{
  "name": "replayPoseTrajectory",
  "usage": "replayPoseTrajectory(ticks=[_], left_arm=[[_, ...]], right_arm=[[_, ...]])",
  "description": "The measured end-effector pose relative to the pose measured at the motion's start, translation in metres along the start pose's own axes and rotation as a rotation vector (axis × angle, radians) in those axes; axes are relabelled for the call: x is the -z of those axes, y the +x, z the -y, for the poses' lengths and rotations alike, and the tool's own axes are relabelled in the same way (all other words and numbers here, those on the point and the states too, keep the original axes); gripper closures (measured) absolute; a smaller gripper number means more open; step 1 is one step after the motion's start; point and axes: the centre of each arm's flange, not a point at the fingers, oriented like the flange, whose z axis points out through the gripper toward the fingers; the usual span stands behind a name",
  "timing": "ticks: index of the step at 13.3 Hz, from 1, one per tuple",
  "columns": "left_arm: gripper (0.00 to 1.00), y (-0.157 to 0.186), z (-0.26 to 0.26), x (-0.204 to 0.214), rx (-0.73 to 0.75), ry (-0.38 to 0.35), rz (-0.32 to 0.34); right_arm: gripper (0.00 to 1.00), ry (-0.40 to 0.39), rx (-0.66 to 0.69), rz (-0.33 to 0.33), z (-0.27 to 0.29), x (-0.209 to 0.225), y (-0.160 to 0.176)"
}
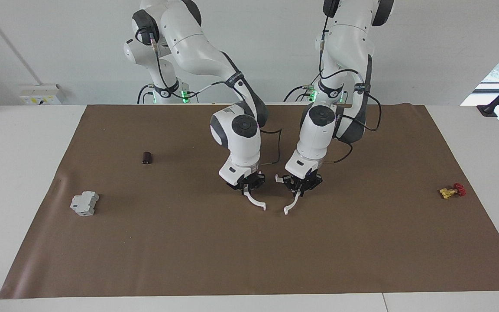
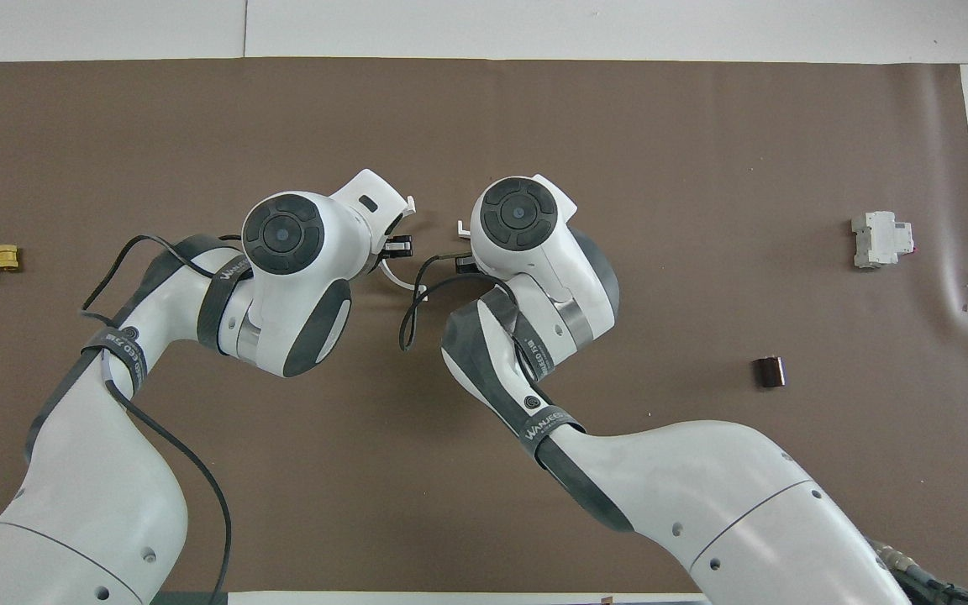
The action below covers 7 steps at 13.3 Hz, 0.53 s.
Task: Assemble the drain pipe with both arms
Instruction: 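Press the two half-rings together into a closed ring with both grippers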
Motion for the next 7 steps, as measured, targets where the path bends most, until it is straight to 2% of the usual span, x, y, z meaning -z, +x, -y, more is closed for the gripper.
replayPoseTrajectory(ticks=[5,6,7], left_arm=[[0.79,-0.014,-0.026,-0.004,-0.023,0.011,0.001],[0.79,-0.014,-0.027,-0.005,-0.024,0.014,-0.001],[0.79,-0.014,-0.027,-0.005,-0.025,0.015,-0.002]], right_arm=[[0.09,0.01,-0.004,-0.018,0.0,0.011,0.005],[0.01,0.01,-0.01,-0.022,-0.005,0.016,0.008],[0.0,0.007,-0.011,-0.021,-0.014,0.021,0.013]])
